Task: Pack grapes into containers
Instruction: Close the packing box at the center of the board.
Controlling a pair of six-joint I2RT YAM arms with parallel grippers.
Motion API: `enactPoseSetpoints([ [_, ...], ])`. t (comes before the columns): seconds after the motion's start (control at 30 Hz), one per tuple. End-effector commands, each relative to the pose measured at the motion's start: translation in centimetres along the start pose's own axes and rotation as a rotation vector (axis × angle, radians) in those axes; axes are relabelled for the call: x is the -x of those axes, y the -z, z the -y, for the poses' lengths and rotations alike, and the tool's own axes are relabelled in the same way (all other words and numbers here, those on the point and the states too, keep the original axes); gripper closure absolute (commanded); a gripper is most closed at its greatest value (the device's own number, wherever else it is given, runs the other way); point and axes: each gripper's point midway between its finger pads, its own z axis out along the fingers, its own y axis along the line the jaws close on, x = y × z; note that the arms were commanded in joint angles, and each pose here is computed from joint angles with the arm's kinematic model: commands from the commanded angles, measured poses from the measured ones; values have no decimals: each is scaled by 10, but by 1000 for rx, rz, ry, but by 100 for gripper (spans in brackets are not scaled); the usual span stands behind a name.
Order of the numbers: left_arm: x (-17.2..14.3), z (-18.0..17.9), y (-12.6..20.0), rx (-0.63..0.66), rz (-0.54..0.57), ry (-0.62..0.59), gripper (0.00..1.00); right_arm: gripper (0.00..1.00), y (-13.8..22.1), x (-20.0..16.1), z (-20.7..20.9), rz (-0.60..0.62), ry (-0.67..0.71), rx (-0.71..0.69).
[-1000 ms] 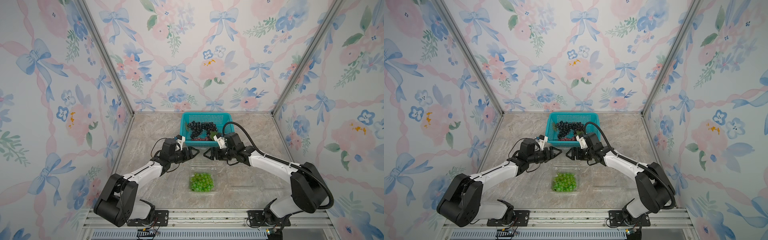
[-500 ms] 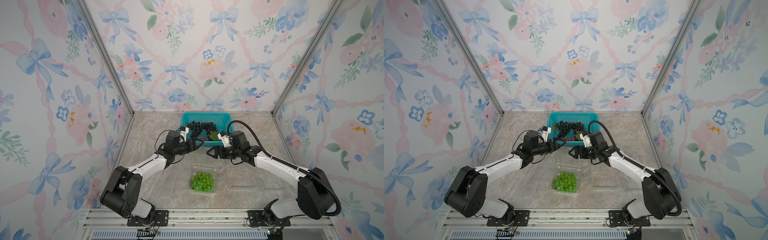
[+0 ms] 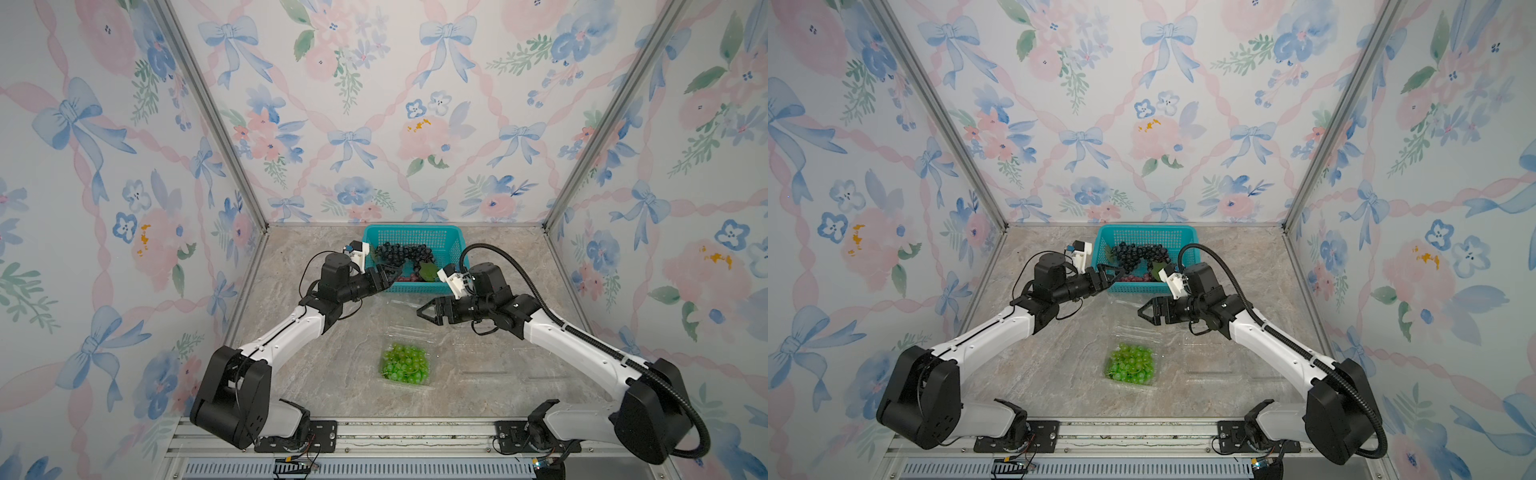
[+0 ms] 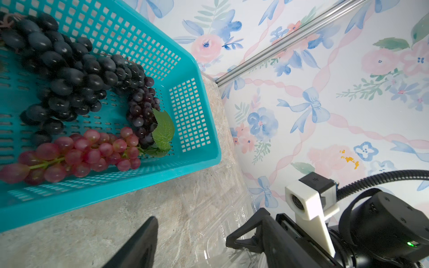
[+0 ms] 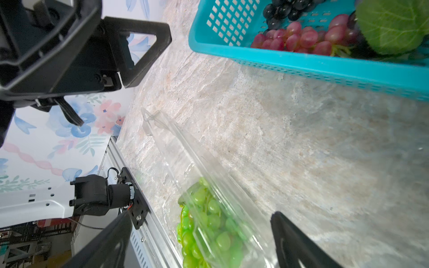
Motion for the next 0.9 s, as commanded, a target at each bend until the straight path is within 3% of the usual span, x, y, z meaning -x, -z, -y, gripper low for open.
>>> enactPoseSetpoints([
  [0.0,-2,0,12,22,4,-39,27,7,0,-25,-9,-80,26,6],
  [0.4,-49,-36,48,169,-58,-52,34,6,-8,-78,-49,-166,152,-49],
  [0.87,-142,-77,92,309,-212,9,48,24,-29,-136,-43,-166,262,-273],
])
